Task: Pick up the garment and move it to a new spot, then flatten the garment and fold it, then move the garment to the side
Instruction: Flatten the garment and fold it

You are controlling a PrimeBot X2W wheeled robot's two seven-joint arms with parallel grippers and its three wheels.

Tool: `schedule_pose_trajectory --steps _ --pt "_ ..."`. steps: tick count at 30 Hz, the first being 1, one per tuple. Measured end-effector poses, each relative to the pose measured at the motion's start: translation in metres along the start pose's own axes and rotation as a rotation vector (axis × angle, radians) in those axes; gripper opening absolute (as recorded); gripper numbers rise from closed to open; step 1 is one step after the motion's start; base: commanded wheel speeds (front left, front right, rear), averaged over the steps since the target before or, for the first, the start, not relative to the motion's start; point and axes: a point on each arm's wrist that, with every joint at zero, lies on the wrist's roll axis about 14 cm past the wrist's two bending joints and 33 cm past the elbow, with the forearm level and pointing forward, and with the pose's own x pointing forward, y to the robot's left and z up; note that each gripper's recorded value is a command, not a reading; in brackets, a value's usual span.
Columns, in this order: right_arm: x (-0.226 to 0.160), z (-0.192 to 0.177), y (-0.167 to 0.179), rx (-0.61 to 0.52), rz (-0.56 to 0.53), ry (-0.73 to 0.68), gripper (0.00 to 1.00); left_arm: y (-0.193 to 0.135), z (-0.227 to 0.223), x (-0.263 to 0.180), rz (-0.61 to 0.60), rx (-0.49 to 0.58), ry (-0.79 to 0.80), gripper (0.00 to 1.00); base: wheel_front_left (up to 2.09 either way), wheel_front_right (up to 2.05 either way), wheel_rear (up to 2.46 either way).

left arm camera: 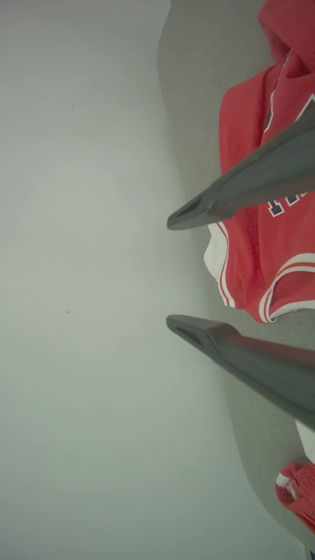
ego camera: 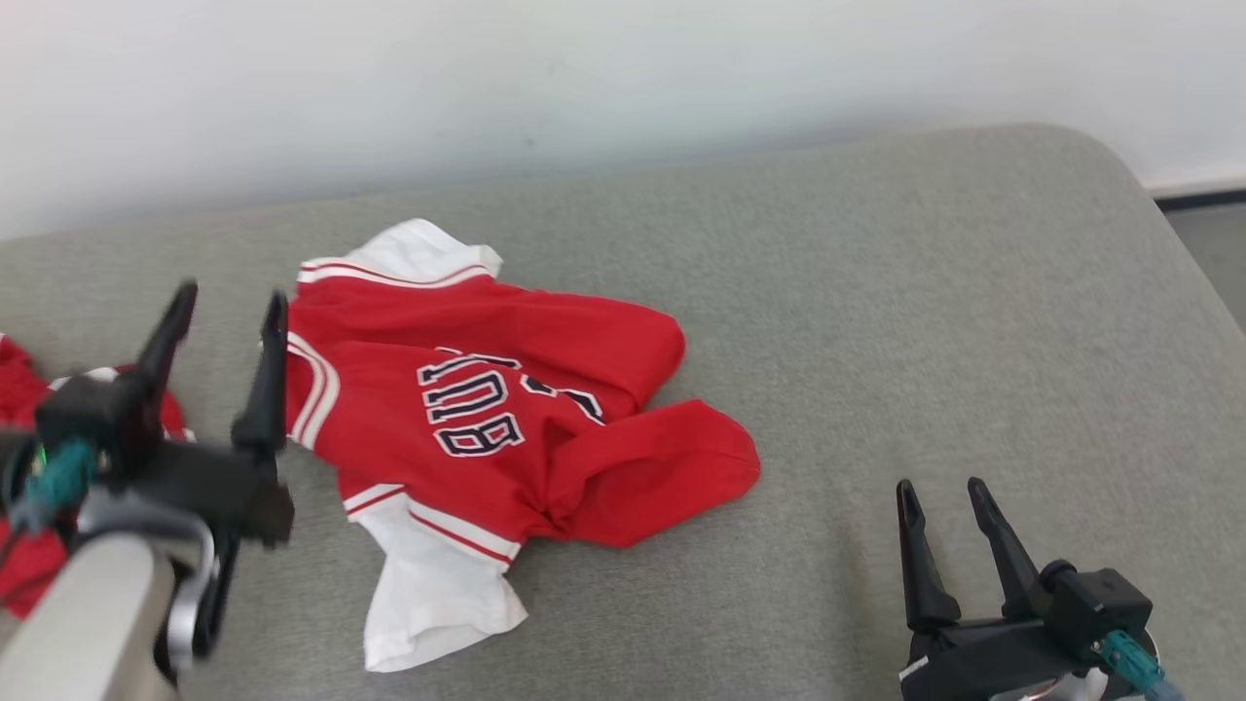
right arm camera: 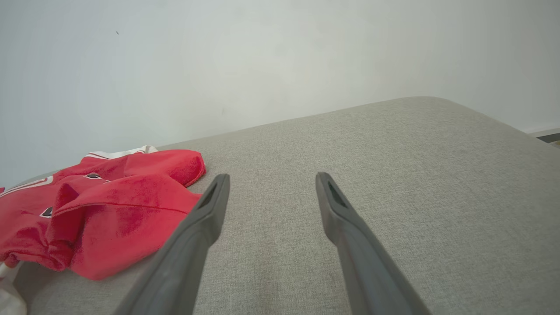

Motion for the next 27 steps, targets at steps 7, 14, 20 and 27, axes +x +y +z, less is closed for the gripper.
schedule_pose_trajectory --steps 7,14,20,27 --pt "-0.001 0.002 0.014 -0.001 0.041 -0.006 1.0 0.026 -0.003 -0.063 0.156 -0.023 -0.005 1.0 0.0 0.0 0.0" --pt "0.0 0.0 0.025 -0.007 0.077 -0.003 1.0 0.032 -0.002 -0.106 0.224 -0.044 -0.011 1.0 0.0 0.0 0.0" --pt "0.002 -0.001 0.035 -0.008 0.106 0.0 1.0 0.034 -0.005 -0.135 0.301 -0.072 -0.014 1.0 0.0 0.0 0.0" --pt "-0.001 -0.006 0.037 -0.007 0.112 0.015 1.0 0.027 -0.021 -0.153 0.328 -0.093 0.028 1.0 0.0 0.0 0.0"
